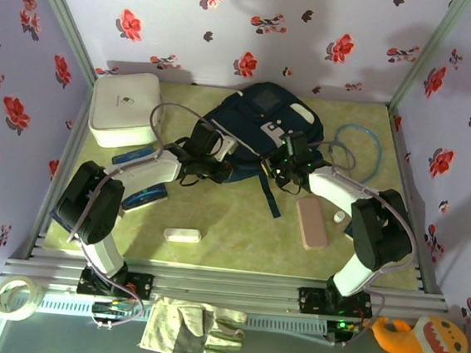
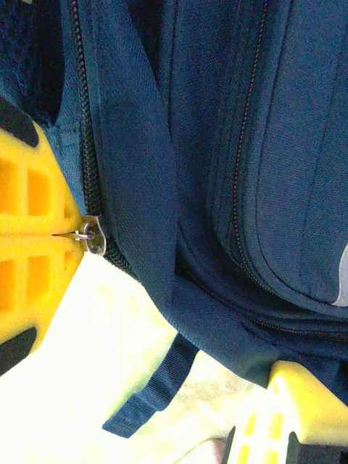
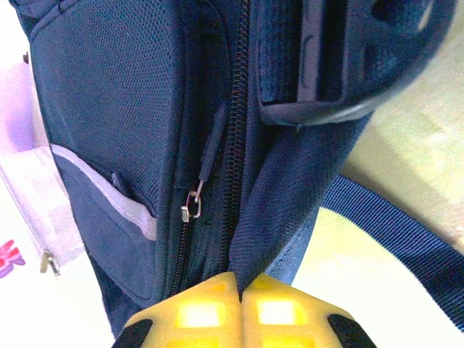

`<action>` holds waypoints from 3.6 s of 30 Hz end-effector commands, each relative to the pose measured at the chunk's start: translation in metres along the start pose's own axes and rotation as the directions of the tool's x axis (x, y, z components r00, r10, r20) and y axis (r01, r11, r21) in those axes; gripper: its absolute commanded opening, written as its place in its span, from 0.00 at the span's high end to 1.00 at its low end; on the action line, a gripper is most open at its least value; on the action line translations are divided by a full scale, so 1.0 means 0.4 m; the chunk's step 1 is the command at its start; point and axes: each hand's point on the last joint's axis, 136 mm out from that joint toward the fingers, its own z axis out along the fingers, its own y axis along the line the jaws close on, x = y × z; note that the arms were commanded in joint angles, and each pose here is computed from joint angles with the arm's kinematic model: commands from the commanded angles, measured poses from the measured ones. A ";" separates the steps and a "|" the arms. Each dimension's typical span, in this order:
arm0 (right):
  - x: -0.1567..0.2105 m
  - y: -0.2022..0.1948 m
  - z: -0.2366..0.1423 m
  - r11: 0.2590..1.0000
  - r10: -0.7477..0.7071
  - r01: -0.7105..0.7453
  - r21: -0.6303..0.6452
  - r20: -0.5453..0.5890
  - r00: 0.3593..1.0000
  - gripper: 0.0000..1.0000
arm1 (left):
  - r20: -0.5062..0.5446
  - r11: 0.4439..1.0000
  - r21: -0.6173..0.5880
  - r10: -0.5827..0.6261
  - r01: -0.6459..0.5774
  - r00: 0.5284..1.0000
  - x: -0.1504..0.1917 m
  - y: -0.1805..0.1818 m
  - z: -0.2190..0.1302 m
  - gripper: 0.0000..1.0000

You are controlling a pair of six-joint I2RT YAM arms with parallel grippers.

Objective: Pack the student bag
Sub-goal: Unzip the student bag at the top-center of the table.

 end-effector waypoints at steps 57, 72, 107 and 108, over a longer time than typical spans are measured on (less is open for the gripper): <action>-0.075 -0.070 -0.049 0.999 0.003 -0.004 0.037 0.021 1.000 0.32 | -0.045 0.979 0.182 0.101 -0.091 0.994 -0.018 -0.235 0.041 1.00; -0.152 -0.137 -0.027 0.978 -0.095 0.072 0.196 0.114 0.989 0.83 | -0.090 0.989 0.095 0.121 -0.113 0.989 0.020 -0.135 -0.016 1.00; -0.268 -0.089 -0.171 0.976 -0.167 0.134 0.170 0.195 0.967 0.33 | -0.108 0.981 0.179 0.098 -0.078 0.989 -0.008 -0.224 0.055 1.00; -0.254 -0.096 -0.175 0.981 -0.145 0.117 0.157 0.185 0.972 0.32 | -0.110 0.980 0.181 0.100 -0.079 0.989 -0.008 -0.227 0.056 1.00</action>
